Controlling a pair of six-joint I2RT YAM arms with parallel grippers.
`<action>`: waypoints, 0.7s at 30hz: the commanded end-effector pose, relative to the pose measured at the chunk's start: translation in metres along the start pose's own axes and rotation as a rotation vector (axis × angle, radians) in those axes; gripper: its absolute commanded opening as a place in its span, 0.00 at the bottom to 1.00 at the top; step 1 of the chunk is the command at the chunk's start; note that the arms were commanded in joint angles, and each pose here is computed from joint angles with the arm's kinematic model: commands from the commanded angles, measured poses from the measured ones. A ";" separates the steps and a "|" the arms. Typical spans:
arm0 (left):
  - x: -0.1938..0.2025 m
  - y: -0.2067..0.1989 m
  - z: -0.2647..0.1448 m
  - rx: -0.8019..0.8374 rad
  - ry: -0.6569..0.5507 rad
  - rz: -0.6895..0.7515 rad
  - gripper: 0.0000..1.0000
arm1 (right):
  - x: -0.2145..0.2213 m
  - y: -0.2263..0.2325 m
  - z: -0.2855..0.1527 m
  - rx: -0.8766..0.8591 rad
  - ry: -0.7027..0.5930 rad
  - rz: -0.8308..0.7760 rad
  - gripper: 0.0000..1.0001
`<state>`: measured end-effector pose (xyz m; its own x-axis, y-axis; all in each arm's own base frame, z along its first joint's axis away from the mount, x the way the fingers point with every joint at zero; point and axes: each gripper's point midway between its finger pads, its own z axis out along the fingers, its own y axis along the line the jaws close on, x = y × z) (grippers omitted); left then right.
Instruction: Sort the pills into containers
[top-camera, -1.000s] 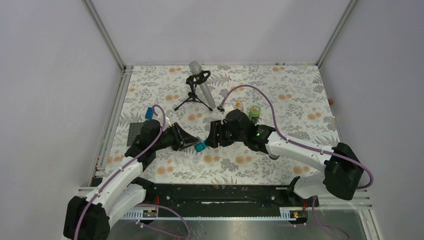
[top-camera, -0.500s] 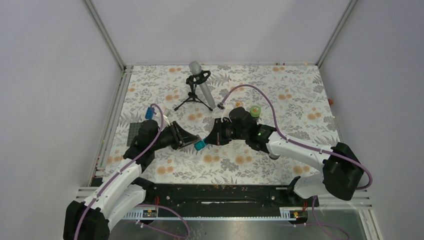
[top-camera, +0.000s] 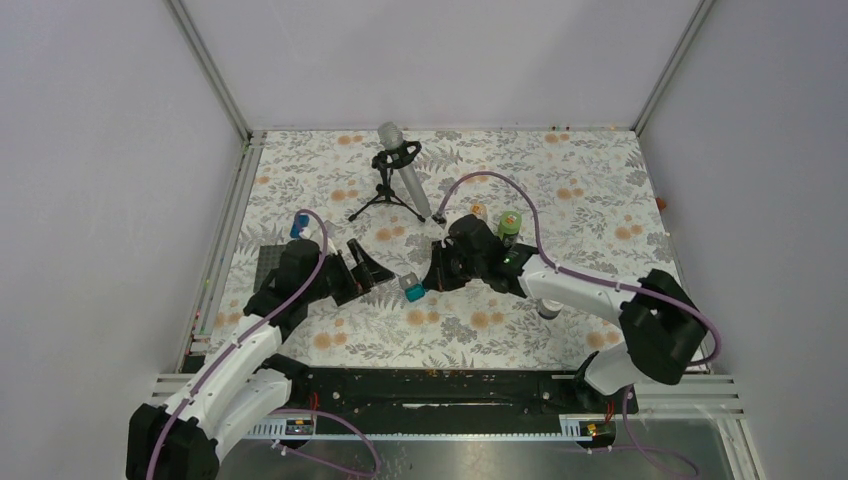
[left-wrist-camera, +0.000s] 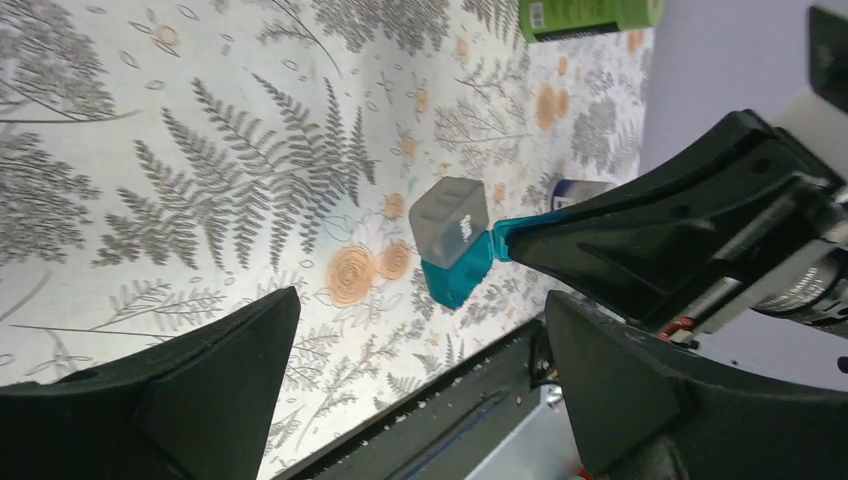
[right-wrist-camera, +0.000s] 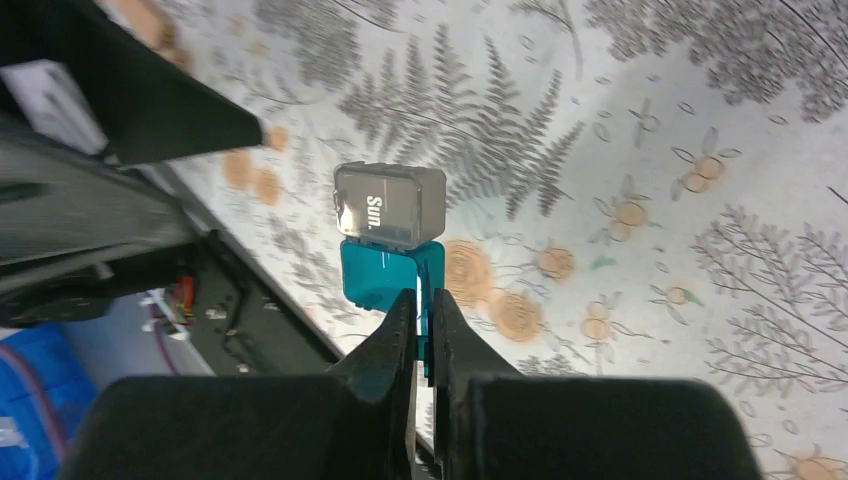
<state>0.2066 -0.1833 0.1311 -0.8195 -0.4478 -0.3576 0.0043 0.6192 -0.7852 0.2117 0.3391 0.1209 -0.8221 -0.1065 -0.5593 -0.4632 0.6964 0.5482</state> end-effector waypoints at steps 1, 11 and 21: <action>-0.025 0.001 -0.008 -0.067 -0.104 0.095 0.95 | -0.001 -0.038 0.011 0.134 0.033 -0.083 0.00; -0.025 0.006 -0.012 -0.099 -0.103 0.125 0.95 | 0.011 -0.085 0.022 0.257 0.126 -0.098 0.01; -0.023 0.004 -0.012 -0.093 -0.090 0.133 0.95 | 0.018 -0.088 0.014 0.275 0.225 -0.127 0.28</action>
<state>0.2071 -0.1613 0.1197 -0.7964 -0.4099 -0.4447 0.0016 0.7339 -0.6793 0.2363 0.2866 0.0382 -0.8408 -0.3044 -0.4476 -0.4613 0.8356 0.2982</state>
